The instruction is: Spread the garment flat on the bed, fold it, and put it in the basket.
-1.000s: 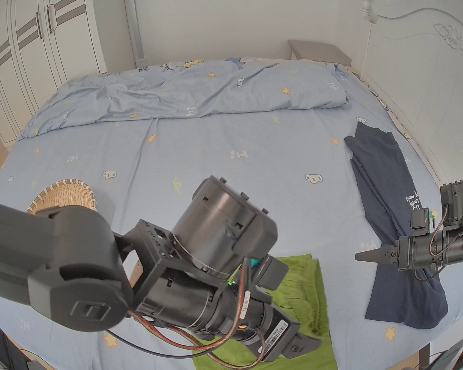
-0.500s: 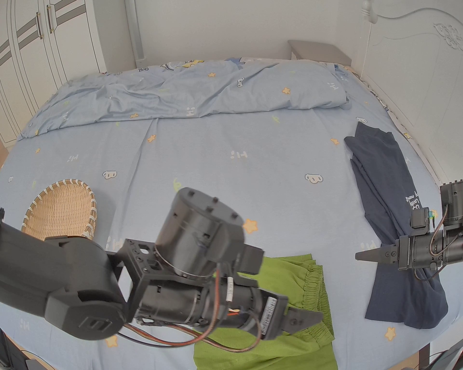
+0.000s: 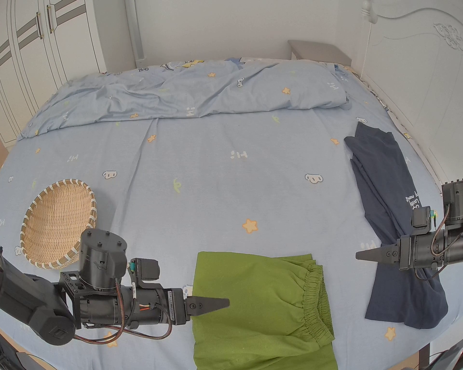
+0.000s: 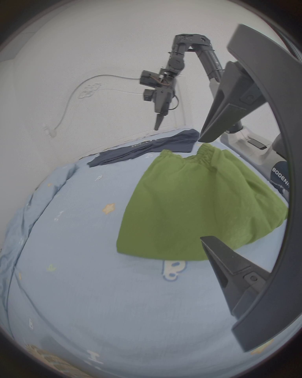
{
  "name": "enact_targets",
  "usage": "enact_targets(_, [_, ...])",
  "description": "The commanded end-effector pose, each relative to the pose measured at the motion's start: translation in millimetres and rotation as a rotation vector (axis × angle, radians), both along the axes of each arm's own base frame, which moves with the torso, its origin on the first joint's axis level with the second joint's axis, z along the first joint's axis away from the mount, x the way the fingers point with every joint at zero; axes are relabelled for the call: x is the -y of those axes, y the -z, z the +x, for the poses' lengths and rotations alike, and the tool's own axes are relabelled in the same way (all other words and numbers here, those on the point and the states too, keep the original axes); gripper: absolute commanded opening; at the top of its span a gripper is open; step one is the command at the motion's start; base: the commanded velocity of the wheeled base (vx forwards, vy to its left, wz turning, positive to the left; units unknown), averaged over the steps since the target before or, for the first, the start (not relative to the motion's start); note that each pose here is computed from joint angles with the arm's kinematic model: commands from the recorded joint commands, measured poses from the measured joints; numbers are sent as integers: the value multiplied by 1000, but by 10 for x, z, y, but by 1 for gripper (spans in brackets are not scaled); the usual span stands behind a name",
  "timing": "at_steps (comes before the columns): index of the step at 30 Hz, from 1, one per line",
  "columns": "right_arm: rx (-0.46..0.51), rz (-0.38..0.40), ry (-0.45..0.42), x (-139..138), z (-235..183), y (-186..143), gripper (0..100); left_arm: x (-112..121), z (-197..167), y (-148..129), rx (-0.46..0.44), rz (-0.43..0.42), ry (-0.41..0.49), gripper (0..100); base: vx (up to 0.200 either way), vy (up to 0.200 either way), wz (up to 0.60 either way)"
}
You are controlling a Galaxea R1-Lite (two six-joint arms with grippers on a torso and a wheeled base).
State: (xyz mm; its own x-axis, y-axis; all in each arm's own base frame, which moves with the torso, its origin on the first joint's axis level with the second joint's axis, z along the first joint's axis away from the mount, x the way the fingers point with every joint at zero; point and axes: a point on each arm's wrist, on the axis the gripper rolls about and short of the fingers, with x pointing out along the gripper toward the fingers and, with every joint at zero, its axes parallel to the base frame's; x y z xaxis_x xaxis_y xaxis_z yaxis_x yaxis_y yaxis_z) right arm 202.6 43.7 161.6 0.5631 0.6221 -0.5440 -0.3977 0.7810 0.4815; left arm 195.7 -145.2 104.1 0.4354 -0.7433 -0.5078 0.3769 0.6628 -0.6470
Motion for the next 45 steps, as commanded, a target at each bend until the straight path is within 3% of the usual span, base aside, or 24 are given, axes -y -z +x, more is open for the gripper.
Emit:
enact_targets(1, [14, 0, -4, -12, -37, -25, 100, -228, 39, 513, -135, 31, -108, 100, 0, 0, 0])
enact_targets(16, [2, -2, -14, -27, -43, 4, 100, -162, 93, 755, -141, 23, -95, 100, 0, 0, 0])
enact_targets(23, [1, -2, -14, -28, -38, 9, 100, -15, 43, 703, -159, -60, -83, 100, 0, 0, 0])
enact_targets(31, [12, 0, -12, -26, -30, 12, 100, 93, 25, 959, -149, -129, -66, 100, 0, 0, 0])
enact_targets(45, [28, 4, -10, -30, -26, 34, 100, 157, -15, 1025, -156, -179, 11, 100, 0, 0, 0])
